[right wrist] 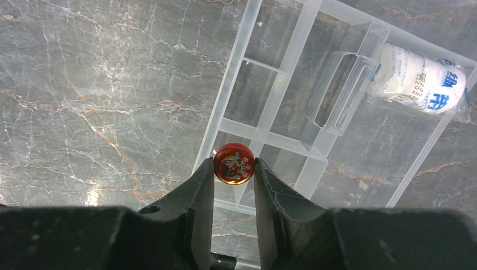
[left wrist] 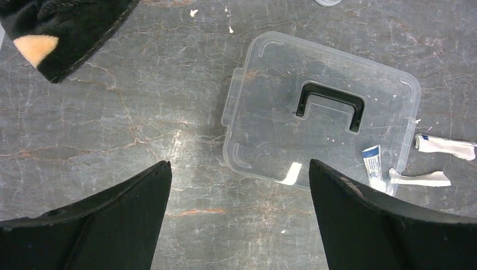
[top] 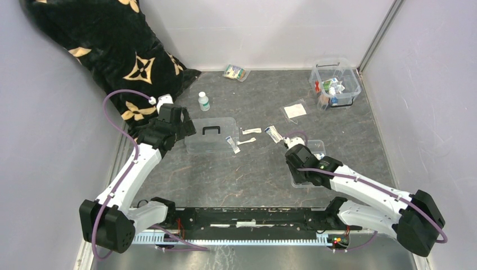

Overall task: Organize the medicine kit
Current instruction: Place the medical item at the medicine box compartment.

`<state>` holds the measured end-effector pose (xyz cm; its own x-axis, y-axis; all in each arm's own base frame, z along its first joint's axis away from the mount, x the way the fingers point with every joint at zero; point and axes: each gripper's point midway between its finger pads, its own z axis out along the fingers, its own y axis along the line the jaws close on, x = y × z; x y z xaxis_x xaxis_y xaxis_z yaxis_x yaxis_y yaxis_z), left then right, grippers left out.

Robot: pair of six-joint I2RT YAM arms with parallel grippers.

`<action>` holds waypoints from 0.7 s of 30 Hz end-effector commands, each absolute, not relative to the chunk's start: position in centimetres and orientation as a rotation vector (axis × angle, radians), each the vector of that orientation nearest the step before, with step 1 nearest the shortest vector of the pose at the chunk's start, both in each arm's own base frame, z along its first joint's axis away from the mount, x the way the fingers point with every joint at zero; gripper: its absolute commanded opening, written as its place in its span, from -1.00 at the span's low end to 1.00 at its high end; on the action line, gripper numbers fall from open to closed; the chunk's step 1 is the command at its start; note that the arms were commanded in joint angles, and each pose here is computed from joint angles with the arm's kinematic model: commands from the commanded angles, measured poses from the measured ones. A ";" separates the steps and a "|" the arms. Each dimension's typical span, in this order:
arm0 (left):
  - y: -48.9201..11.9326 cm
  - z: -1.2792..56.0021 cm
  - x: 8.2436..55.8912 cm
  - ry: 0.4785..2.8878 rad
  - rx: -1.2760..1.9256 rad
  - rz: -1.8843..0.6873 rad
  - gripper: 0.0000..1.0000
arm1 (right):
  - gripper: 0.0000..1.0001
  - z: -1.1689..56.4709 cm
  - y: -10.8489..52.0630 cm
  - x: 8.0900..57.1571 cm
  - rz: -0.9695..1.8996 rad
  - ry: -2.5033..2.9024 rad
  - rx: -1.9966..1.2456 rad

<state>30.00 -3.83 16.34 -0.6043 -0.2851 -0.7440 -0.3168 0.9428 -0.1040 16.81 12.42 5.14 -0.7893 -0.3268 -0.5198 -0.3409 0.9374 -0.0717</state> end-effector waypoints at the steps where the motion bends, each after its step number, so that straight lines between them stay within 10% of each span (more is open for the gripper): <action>1: -3.8 17.3 30.5 2.218 -0.393 0.031 0.94 | -0.33 4.9 11.4 16.5 -0.012 2.567 -0.462; 21: -3.9 17.3 30.5 2.218 -0.390 0.028 0.94 | -0.06 7.4 14.3 18.2 0.152 2.457 -0.470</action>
<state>29.98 -4.05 16.30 -0.6087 -0.2855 -0.7402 -0.3079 0.9449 -0.1112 16.79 12.21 4.97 -0.7946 -0.3229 -0.5142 -0.3351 0.9394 -0.0721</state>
